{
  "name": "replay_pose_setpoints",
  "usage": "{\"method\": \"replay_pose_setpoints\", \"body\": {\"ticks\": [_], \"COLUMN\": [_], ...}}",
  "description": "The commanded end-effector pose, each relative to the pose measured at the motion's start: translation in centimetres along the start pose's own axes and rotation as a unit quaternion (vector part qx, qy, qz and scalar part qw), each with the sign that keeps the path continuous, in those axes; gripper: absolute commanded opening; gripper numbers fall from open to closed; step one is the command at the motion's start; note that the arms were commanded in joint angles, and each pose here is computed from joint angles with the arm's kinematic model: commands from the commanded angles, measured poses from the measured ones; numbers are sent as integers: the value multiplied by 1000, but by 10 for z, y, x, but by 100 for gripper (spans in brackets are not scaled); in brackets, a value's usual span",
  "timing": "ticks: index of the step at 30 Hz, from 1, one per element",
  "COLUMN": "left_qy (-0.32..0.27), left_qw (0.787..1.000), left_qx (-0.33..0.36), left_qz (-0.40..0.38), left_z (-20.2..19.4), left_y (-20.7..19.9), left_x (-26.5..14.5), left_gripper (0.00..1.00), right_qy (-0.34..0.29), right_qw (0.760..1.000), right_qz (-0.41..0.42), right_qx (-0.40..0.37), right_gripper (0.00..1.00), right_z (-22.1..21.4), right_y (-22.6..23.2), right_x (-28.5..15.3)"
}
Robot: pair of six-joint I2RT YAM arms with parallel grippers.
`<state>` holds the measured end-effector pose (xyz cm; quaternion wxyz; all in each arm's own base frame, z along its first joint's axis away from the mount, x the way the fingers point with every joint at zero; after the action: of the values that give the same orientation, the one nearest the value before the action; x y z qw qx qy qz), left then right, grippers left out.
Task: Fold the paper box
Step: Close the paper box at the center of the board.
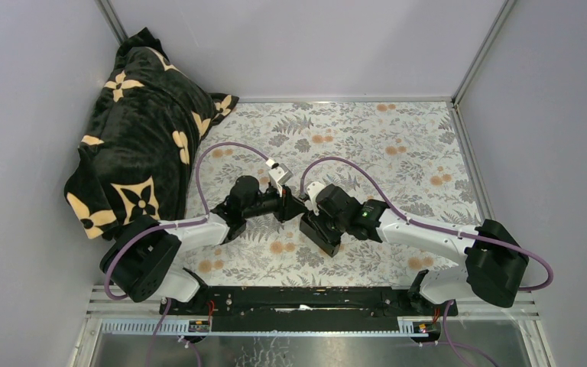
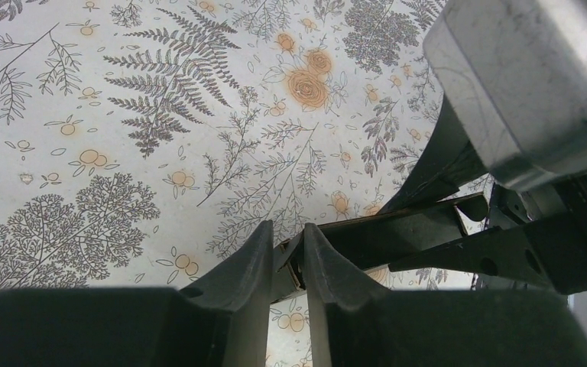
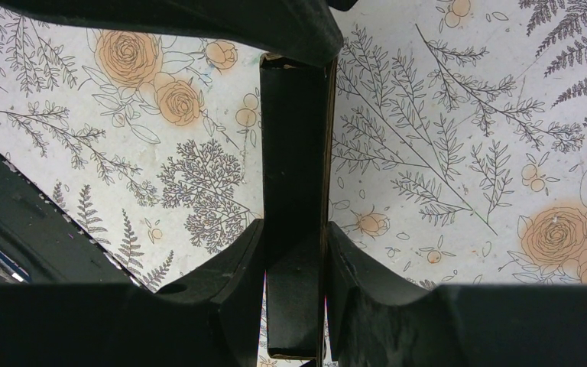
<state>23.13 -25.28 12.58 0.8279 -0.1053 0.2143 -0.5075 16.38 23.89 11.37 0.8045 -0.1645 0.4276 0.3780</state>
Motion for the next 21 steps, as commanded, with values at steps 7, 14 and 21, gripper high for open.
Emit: {"method": "replay_pose_setpoints", "body": {"ticks": [7, 14, 21], "left_qy": [-19, -12, -12], "left_qw": [1000, 999, 999], "left_qx": [21, 20, 14], "left_qz": [12, 33, 47], "left_z": [12, 4, -4], "left_y": [-2, -7, -11], "left_x": [1, 2, -4], "left_gripper": [20, 17, 17], "right_qy": [0, -3, -12], "right_qw": [1000, 1000, 999], "right_qz": [18, -8, -28], "right_qx": [3, 12, 24], "right_gripper": [15, 14, 14], "right_z": [4, 7, 15], "right_y": [7, 2, -1], "right_x": [0, 2, 1]}}
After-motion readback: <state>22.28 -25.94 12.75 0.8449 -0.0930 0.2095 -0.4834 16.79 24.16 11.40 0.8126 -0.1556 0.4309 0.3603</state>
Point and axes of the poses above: each gripper's point midway between its finger pads, its own x axis out along the fingers, its own y axis along the line the jaws close on, z = x × y, the point moved 5 cm from there along -x, back along the fingers, and after that the axes turned 1 degree about -x, right-handed, at the moved point
